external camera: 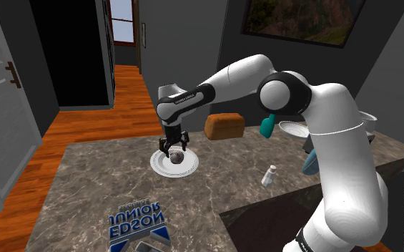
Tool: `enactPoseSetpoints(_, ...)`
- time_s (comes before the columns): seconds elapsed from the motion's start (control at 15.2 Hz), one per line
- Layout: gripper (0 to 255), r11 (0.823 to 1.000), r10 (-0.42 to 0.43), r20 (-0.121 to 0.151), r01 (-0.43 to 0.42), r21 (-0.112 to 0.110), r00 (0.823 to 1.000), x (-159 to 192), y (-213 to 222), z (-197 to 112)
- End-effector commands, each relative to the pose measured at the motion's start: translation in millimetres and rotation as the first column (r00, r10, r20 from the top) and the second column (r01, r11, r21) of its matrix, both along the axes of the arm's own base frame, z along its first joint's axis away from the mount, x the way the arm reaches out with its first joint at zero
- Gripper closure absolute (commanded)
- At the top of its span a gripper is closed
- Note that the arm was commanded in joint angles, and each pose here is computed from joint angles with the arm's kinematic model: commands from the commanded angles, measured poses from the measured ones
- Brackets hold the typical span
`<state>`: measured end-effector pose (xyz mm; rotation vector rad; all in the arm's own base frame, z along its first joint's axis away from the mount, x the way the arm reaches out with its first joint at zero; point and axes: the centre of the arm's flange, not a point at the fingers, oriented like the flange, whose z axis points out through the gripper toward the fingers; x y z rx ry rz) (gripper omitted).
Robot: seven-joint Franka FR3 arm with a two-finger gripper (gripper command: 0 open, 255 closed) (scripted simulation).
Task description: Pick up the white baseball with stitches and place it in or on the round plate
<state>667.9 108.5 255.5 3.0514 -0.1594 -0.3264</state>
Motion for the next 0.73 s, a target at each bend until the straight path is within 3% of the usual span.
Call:
enactPoseSetpoints(0.0,0,1.000,0.000,0.000,0.000,0.000,1.000,5,1,20)
enactPoseSetpoints(0.13,0,1.000,0.000,0.000,0.000,0.000,1.000,10,2,43)
enactPoseSetpoints(0.66,0,1.000,0.000,0.000,0.000,0.000,1.000,10,2,43)
